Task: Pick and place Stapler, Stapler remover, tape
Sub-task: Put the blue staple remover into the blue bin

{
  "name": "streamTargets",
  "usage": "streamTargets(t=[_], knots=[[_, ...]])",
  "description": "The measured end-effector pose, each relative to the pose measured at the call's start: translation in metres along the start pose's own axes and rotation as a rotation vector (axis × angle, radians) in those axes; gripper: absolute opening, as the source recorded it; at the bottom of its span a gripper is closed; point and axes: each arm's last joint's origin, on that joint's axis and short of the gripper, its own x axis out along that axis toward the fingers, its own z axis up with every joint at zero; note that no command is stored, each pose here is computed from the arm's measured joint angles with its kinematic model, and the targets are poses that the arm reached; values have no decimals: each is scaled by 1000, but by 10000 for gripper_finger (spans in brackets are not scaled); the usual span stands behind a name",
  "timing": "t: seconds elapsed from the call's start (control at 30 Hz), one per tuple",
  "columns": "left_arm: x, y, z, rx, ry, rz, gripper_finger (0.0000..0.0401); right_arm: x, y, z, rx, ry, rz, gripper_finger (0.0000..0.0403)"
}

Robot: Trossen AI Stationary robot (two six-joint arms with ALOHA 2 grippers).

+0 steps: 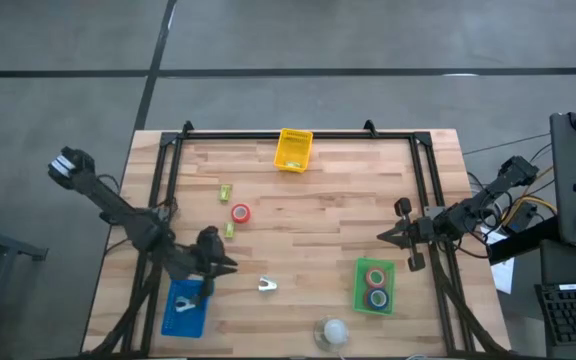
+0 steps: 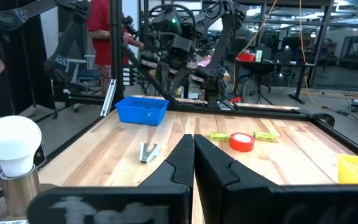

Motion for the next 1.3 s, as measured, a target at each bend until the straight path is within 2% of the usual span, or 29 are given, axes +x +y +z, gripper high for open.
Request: streamTargets(t=[0.17,0.27,0.47,0.73,0.87,1.3], knots=[[27,4,7,36,-41,27,81,0,0,0,0,1,0,8],[42,8,8,48,-2,-16,81,0,0,0,-1,0,0,8],[66,15,2,66,64,-34,85,0,0,0,0,0,0,8],[89,18,4,89,67,-55,148,0,0,0,1,0,0,8],[99,18,1,100,104,-49,165,0,0,0,-1,0,0,8],[118,19,-11,107,171,-37,147,0,0,0,-1,0,0,8]])
